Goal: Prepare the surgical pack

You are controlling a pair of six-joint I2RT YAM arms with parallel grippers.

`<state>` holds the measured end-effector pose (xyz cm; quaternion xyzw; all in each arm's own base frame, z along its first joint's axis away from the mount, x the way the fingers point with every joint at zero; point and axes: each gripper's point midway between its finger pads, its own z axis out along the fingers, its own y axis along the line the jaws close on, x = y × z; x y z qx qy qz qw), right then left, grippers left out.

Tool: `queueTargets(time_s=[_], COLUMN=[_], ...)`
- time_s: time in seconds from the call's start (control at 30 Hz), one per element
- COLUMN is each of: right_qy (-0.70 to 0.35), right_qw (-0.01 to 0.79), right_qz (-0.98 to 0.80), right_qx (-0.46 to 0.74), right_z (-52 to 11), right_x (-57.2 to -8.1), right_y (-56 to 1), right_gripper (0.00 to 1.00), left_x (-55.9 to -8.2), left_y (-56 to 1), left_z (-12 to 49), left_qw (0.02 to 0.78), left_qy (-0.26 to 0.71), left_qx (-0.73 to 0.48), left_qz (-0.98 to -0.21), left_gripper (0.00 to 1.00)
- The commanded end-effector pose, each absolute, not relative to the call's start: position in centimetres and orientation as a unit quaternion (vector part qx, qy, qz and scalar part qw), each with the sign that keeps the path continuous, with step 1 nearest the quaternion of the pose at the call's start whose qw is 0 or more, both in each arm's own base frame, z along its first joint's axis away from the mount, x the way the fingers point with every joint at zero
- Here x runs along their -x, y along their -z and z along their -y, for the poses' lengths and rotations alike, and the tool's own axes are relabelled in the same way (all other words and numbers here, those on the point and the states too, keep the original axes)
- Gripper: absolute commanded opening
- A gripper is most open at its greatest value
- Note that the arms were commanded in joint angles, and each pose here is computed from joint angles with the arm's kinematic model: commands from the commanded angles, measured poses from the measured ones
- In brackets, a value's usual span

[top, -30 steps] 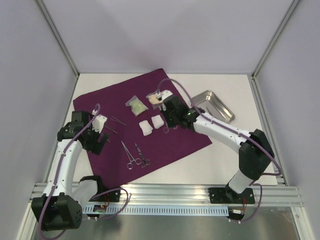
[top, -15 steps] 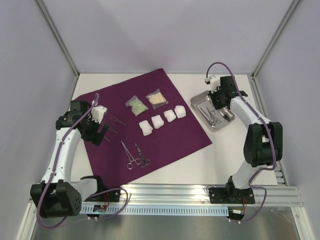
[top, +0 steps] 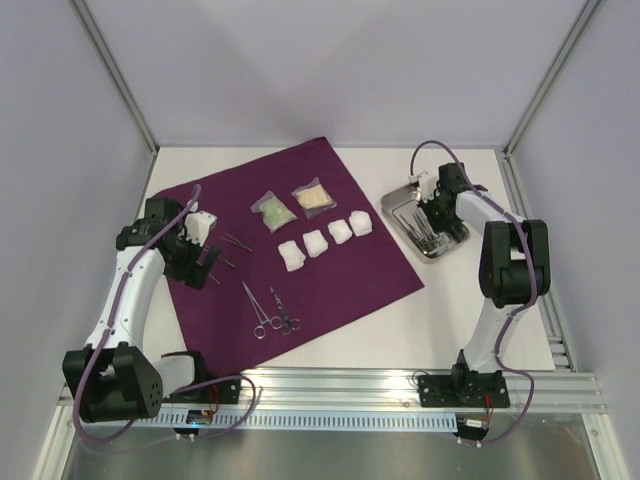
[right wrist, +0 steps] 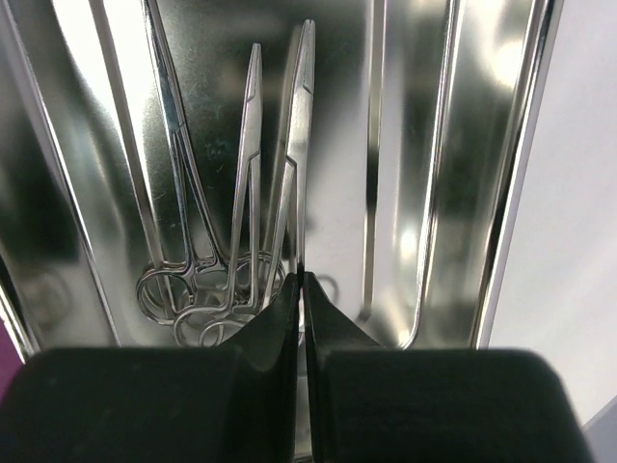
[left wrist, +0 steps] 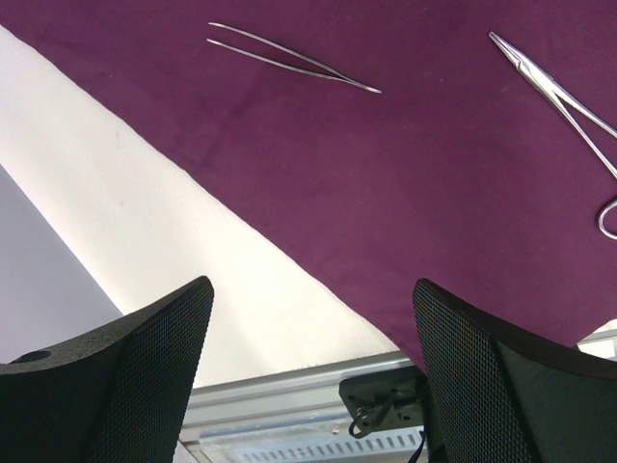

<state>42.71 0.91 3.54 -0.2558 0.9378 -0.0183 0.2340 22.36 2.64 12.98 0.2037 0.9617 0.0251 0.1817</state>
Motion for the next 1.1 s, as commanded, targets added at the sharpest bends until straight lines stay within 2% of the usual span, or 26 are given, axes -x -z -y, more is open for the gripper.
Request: queueTargets(time_s=[0.0,0.3,0.5,0.7,0.83,1.03,1.07], right_qy=[0.041,0.048,0.044,0.084,0.117,0.096,0.081], right_qw=[0.251,0.242,0.248,0.282,0.324,0.388,0.396], right_qz=[-0.93,-0.934,-0.934,-0.927,-0.92,-0.913,-0.91], right_qx=[0.265,0.257,0.251,0.231,0.188,0.085,0.089], right_z=[-0.2,0.2,-0.1,-0.1,-0.5,-6.1,-8.8], right_x=[-44.3,-44.6,-44.5,-45.6,-46.0,-42.0,-41.0], right_y=[-4.5,-3.7,-4.7,-9.6,-15.4,-22.0,-22.1], right_gripper=[0.01,0.02,0.21,0.27,0.28,0.32,0.33], left_x=[-23.8,-23.8,-23.7,-23.6,-23.1,-21.5,-21.2], left_y=[-14.4,-14.7,-14.6,-14.9,-15.1,-15.0,-14.9], left_z=[-2.5,-2.6,-2.6,-2.6,-2.7,-2.9,-2.9], left_qw=[0.212,0.215,0.212,0.216,0.217,0.215,0.213], left_qy=[-0.029,-0.032,-0.032,-0.033,-0.036,-0.044,-0.045], left_qx=[-0.203,-0.201,-0.2,-0.202,-0.201,-0.188,-0.187], left_qz=[-0.956,-0.955,-0.956,-0.955,-0.955,-0.957,-0.958], left_gripper=[0.93,0.93,0.93,0.93,0.93,0.93,0.93])
